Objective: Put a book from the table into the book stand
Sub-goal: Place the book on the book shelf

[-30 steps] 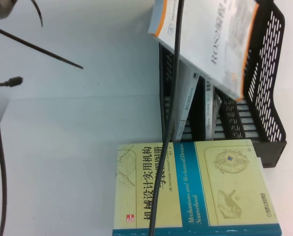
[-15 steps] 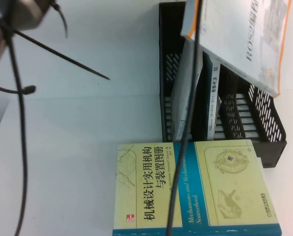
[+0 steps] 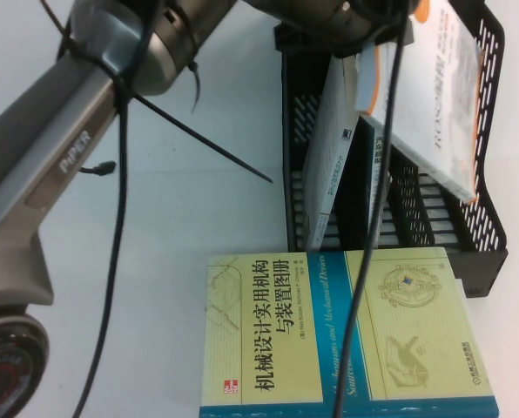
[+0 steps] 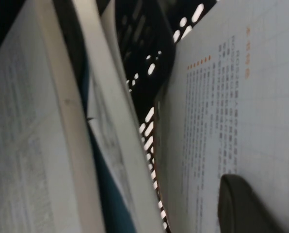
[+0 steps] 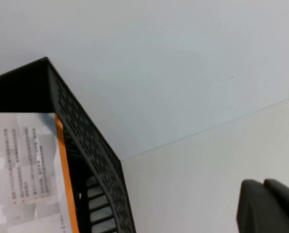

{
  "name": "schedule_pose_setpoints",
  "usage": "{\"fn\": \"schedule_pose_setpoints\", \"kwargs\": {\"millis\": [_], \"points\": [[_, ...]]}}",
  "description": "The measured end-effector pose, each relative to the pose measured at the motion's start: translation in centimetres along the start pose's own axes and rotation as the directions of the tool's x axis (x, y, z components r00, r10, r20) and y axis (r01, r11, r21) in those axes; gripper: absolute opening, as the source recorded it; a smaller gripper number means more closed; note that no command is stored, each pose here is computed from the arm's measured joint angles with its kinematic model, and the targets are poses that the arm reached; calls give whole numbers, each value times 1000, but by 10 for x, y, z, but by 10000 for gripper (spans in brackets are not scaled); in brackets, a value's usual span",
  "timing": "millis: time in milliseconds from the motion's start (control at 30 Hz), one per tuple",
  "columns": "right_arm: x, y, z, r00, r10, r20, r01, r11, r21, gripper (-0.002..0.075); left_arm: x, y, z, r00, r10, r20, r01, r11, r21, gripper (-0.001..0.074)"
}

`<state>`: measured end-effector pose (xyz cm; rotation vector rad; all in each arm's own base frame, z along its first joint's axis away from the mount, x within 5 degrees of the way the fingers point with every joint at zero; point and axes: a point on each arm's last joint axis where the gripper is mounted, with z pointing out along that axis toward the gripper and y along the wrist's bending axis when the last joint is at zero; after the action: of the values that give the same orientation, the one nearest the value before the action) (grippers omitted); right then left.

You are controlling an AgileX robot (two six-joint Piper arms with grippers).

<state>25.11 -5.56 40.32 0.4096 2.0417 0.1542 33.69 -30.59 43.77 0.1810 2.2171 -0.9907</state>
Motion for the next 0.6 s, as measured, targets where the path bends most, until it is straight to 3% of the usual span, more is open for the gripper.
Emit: {"fn": "schedule_pose_setpoints", "kwargs": {"millis": [167,600], "points": [[7,-2,4,1000,2,-23,-2,1000,0,9,10,-8,14,1000,15,21,-14,1000,-13,108],[30,-8,16,995,26,-99,-26,1000,6,9,24,-3,31,1000,-3,-25,0,995,-99,107]]}}
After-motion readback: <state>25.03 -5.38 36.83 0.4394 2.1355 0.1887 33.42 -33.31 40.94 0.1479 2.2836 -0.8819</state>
